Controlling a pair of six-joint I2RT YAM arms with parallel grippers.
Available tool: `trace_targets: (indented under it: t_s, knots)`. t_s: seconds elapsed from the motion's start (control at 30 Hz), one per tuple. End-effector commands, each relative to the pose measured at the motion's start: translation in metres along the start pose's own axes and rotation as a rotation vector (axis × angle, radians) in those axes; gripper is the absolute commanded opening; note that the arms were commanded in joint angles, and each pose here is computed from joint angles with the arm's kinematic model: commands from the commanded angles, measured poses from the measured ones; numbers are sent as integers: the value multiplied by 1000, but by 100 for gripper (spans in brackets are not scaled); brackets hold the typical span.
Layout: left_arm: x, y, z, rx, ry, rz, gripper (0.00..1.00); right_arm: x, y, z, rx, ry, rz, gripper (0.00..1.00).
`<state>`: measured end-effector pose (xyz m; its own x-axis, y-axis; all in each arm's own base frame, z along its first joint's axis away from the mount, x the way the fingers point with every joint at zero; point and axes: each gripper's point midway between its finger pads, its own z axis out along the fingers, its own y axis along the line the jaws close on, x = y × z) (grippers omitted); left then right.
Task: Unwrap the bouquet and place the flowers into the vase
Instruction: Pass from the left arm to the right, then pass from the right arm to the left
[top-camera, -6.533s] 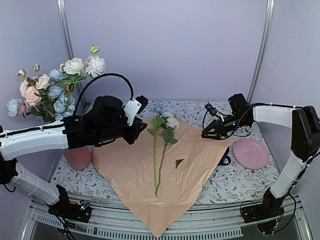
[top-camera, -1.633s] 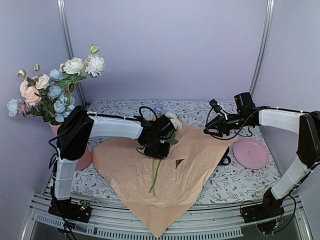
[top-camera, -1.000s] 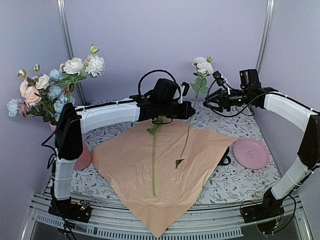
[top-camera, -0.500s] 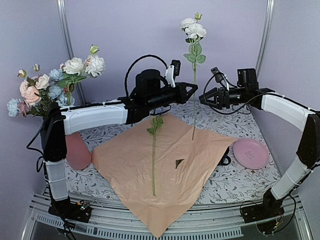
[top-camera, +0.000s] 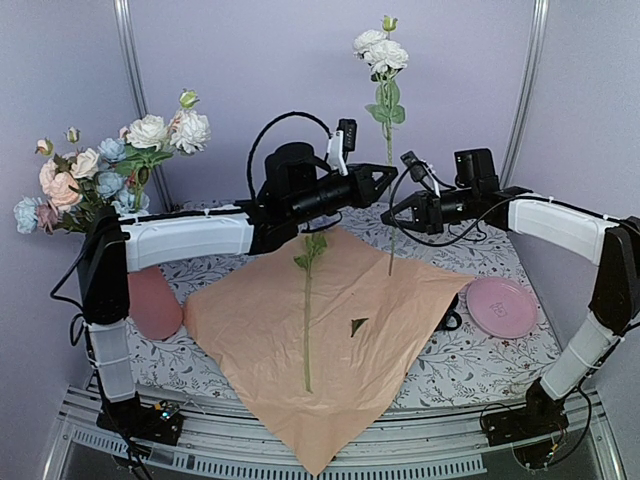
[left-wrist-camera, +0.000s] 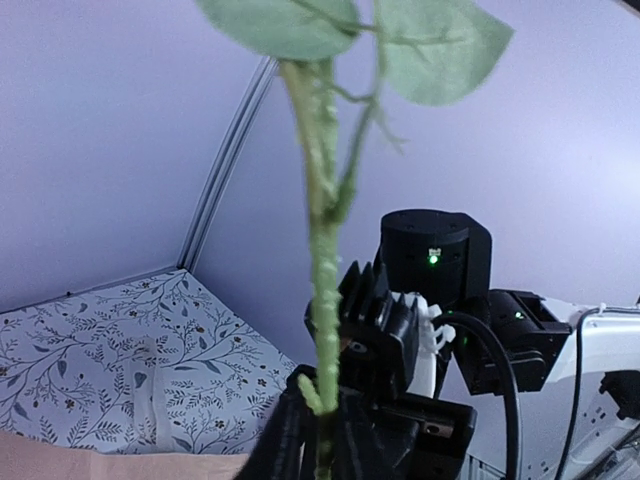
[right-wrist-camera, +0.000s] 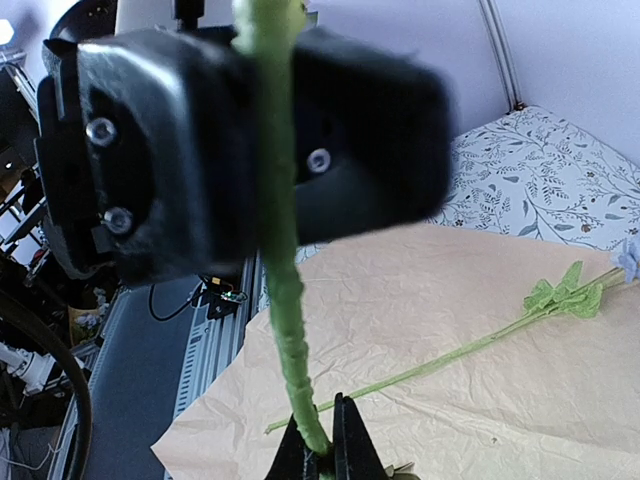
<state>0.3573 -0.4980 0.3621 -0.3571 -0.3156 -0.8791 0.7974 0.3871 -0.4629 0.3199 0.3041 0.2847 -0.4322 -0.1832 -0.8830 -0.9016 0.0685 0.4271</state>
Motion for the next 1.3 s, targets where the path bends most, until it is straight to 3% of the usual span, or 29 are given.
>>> trace_targets:
  t_s: [0.0,0.13,0.57,0.7,1.0,1.07,1.17,1.27]
  knots:
    - [-40,-3,-13,-18,-108,32,32,9,6,6,-18,12,-24,0]
    - [-48,3,-11,-39,-114,39,38,15,8,10,-14,30,-41,0]
    - [-80,0,-2,-34,-130,91,35,27,10,17,-15,59,-53,0]
    - [-81,0,-2,-29,-130,85,31,29,11,19,-19,64,-59,0]
    - [-83,-7,-4,3,-116,73,4,30,11,20,-7,70,-63,1]
    - [-84,-9,-5,6,-112,75,0,30,12,18,1,70,-63,9]
    - [-87,-15,-11,12,-98,82,0,30,17,12,4,80,-64,38]
    - [-86,-24,-20,15,-68,102,0,33,26,-6,-18,71,-83,50]
